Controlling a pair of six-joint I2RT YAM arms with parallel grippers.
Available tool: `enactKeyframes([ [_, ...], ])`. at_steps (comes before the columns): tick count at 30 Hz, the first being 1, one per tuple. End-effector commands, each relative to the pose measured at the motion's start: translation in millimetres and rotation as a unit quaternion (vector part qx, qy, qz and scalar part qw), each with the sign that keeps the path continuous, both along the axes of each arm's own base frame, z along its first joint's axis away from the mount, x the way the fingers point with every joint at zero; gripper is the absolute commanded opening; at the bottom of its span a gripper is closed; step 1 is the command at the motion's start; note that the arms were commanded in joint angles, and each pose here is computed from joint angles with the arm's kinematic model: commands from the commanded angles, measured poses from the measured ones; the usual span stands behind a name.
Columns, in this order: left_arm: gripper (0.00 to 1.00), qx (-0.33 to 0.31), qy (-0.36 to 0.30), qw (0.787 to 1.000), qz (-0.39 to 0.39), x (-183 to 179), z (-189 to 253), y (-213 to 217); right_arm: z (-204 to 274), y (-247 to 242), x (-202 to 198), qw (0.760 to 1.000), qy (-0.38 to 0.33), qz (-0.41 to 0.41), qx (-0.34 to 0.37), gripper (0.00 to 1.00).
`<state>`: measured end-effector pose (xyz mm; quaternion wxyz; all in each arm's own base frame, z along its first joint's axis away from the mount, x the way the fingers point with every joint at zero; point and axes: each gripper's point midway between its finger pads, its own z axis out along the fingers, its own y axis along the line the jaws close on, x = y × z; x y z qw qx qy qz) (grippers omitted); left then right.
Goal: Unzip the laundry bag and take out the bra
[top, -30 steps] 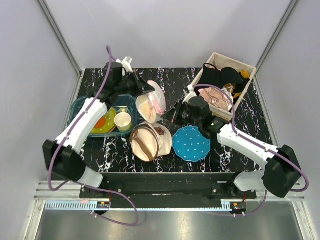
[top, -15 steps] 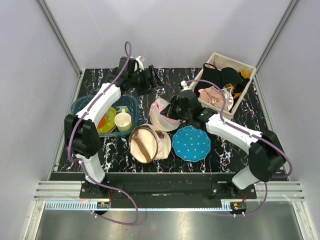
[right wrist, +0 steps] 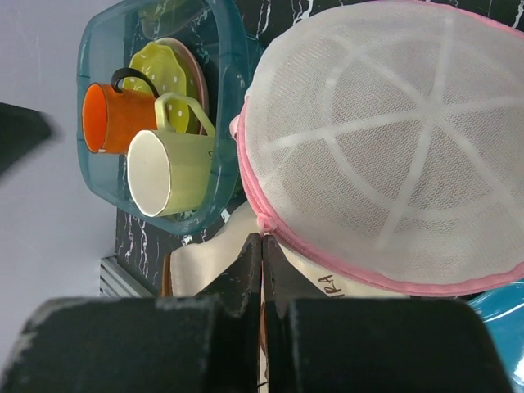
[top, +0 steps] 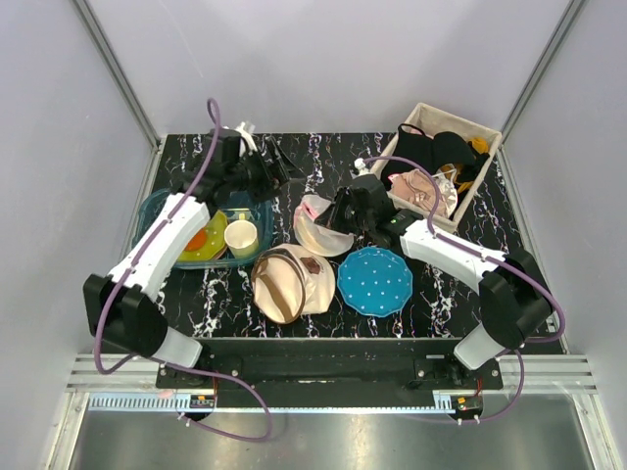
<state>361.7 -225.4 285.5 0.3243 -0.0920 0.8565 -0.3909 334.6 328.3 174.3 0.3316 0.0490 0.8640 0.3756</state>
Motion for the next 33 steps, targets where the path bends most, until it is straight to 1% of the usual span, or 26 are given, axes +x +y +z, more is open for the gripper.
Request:
enactKeyframes([
  [1, 0.89, -0.056, 0.08, 0.995, -0.003, 3, -42, -19, 20, 6, 6, 0.999, -0.021, 0.005, 0.029, 0.0],
  [4, 0.89, -0.062, 0.087, 0.994, -0.005, 9, -46, -25, 22, 5, 6, 0.999, -0.022, 0.004, 0.031, 0.0],
  [10, 0.87, -0.064, 0.131, 0.989, -0.002, 13, -71, -36, 22, 5, 5, 0.999, -0.022, 0.005, 0.031, 0.0],
  [12, 0.8, -0.07, 0.13, 0.989, 0.0, 17, -72, -40, 21, 6, 6, 0.999, -0.021, 0.007, 0.031, 0.0],
  [13, 0.75, -0.069, 0.131, 0.989, -0.001, 21, -75, -42, 20, 5, 5, 0.999, -0.02, 0.006, 0.031, 0.0],
  [14, 0.67, -0.068, 0.134, 0.989, -0.005, 22, -77, -46, 19, 5, 4, 0.999, -0.019, 0.008, 0.03, 0.0],
  [15, 0.45, -0.069, 0.135, 0.988, -0.01, 23, -77, -48, 19, 3, 4, 0.999, -0.02, 0.006, 0.028, 0.0],
  [16, 0.3, -0.07, 0.134, 0.988, -0.016, 27, -77, -52, 18, 1, 4, 0.999, -0.021, 0.005, 0.026, 0.0],
  [17, 0.17, -0.07, 0.135, 0.988, -0.024, 25, -76, -55, 16, -2, 2, 0.999, -0.021, 0.006, 0.024, 0.0],
  [18, 0.0, -0.068, 0.132, 0.989, -0.027, 26, -76, -55, 13, -7, 2, 1.0, -0.019, 0.003, 0.021, 0.0],
  [22, 0.0, -0.062, 0.098, 0.993, -0.019, 36, -55, -51, -1, -52, 6, 0.999, -0.008, -0.032, 0.011, 0.0],
  [24, 0.0, -0.056, 0.091, 0.994, -0.013, 43, -51, -49, -14, -75, -1, 0.999, 0.0, -0.044, -0.004, 0.0],
  [25, 0.0, -0.057, 0.078, 0.995, -0.013, 48, -40, -49, -19, -85, -1, 0.999, 0.005, -0.053, -0.01, 0.0],
  [27, 0.0, -0.051, 0.079, 0.996, -0.015, 52, -41, -49, -20, -89, -6, 0.999, 0.004, -0.05, -0.016, 0.0],
  [28, 0.0, -0.051, 0.069, 0.996, -0.014, 57, -33, -50, -18, -88, -7, 0.999, 0.003, -0.046, -0.014, 0.0],
  [32, 0.0, -0.028, 0.056, 0.998, -0.005, 72, -31, -48, -2, -77, -5, 0.999, -0.002, -0.029, 0.013, 0.0],
  [33, 0.0, -0.023, 0.055, 0.998, -0.002, 82, -32, -49, 1, -75, -4, 0.999, -0.004, -0.027, 0.018, 0.0],
])
